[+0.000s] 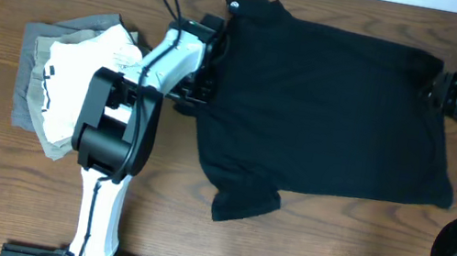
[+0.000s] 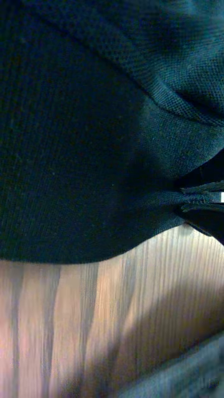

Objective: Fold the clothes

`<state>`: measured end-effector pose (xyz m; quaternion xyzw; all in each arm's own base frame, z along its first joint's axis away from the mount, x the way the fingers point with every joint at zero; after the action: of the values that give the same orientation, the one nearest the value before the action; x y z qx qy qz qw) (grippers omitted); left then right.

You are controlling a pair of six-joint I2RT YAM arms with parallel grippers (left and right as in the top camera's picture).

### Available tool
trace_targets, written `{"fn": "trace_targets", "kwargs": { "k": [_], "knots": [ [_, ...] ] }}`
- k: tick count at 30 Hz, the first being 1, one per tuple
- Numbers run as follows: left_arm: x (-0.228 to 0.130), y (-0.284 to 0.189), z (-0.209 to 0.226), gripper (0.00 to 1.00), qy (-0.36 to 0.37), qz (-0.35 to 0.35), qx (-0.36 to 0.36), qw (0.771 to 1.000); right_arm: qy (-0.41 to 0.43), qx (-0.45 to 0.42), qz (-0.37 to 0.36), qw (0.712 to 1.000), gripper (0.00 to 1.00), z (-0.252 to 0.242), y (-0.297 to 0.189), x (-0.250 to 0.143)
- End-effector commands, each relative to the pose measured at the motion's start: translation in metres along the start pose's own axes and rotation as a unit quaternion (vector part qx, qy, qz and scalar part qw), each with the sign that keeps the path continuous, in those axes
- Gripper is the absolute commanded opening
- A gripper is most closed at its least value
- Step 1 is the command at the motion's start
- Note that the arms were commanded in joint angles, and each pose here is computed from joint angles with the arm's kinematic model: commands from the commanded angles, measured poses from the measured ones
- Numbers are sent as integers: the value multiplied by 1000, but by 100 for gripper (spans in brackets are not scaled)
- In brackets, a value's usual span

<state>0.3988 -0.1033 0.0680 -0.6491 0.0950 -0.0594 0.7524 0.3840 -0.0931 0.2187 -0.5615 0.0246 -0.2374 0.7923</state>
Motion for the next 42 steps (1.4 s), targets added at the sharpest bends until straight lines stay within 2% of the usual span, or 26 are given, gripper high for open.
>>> {"fn": "trace_targets", "kwargs": {
  "k": [1, 5, 8, 10, 11, 17, 21, 27, 29, 34, 37, 40, 42],
  "knots": [
    [-5, 21, 21, 6, -31, 28, 45, 998, 68, -76, 29, 994, 55, -27, 24, -19],
    [0, 10, 23, 6, -34, 10, 44, 998, 99, -96, 54, 989, 53, -46, 47, -39],
    [4, 2, 27, 6, -39, -3, 43, 998, 136, -115, 61, 982, 36, -64, 58, -52],
    [5, 0, 28, 6, -41, -7, 43, 998, 153, -121, 64, 979, 18, -74, 66, -60],
    [5, 0, 28, 6, -41, -8, 43, 998, 159, -125, 64, 977, 13, -77, 70, -63],
    [5, 0, 28, 6, -41, -8, 43, 998, 209, -203, 25, 956, 1, -110, 98, -85],
    [3, 0, 28, 6, -32, -2, 43, 999, 244, -265, -1, 933, 1, -134, 103, -97],
    [2, 0, 28, 6, -27, 0, 43, 999, 299, -326, 4, 897, 1, -173, 83, -112],
    [3, 0, 28, 6, -27, -1, 43, 999, 318, -270, 12, 909, 4, -175, 85, -112],
    [5, -1, 29, 6, -28, -6, 43, 999, 278, -135, 25, 951, 11, -164, 87, -105],
    [6, -13, 31, 17, -26, -13, 42, 999, 251, -66, 14, 966, 17, -153, 85, -98],
    [6, -42, 35, 37, -30, -34, 41, 998, 219, 2, -5, 976, 25, -138, 75, -89],
    [3, -70, 39, 47, -34, -56, 40, 997, 206, 34, -24, 978, 32, -127, 65, -84]
  ]
}}
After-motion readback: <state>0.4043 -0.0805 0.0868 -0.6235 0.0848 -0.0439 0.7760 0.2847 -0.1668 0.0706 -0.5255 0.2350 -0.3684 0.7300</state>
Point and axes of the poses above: each gripper's point midway between its finger pads, its own y axis out along the fingers, its own z axis along the line the jaws close on, x = y × z, the point moved 7 cm from there along -y, back along the fingers, and after that the axes turned 9 degrees about y, right-handed, at the moved point
